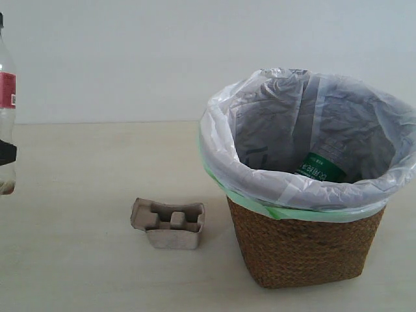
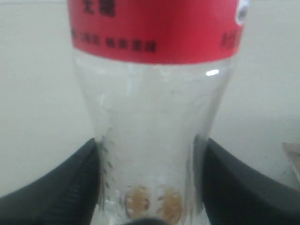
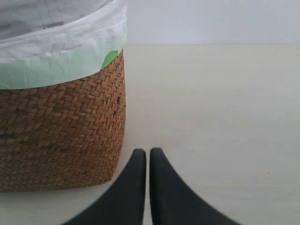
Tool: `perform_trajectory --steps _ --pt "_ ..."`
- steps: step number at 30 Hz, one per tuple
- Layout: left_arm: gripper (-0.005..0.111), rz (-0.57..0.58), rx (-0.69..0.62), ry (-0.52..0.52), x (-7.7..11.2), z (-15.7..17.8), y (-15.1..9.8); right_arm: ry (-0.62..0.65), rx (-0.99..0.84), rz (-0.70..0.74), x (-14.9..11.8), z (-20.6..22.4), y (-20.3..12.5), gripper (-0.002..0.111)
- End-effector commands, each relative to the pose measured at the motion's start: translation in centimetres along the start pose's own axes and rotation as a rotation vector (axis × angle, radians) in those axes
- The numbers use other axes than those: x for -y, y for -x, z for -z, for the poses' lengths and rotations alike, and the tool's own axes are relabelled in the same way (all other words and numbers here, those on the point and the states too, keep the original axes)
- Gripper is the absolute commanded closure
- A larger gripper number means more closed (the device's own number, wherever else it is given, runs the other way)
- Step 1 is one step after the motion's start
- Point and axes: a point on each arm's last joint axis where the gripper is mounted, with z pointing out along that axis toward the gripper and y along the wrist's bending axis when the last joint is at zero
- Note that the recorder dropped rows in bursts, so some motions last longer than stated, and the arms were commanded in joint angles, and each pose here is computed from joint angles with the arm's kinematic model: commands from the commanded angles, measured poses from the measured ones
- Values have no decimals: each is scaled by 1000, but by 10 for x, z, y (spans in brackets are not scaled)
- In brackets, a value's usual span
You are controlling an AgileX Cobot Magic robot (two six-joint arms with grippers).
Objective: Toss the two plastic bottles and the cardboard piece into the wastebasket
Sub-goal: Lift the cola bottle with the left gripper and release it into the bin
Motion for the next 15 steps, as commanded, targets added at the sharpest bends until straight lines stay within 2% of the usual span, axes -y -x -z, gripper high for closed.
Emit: perform_trajectory --steps 1,4,6,9,11,15 --pt "103 56 -41 54 -13 6 3 1 15 2 0 0 1 108" --pt "103 53 -138 150 -32 12 -5 1 15 2 0 0 1 108" --pt "103 98 -204 264 -48 20 -9 1 15 2 0 0 1 108" --pt "103 57 -293 463 -70 40 -7 1 15 2 0 0 1 108" --pt "103 32 -328 561 -77 54 -4 1 15 2 0 0 1 108" --pt "103 2 -306 609 -78 69 2 1 15 2 0 0 1 108"
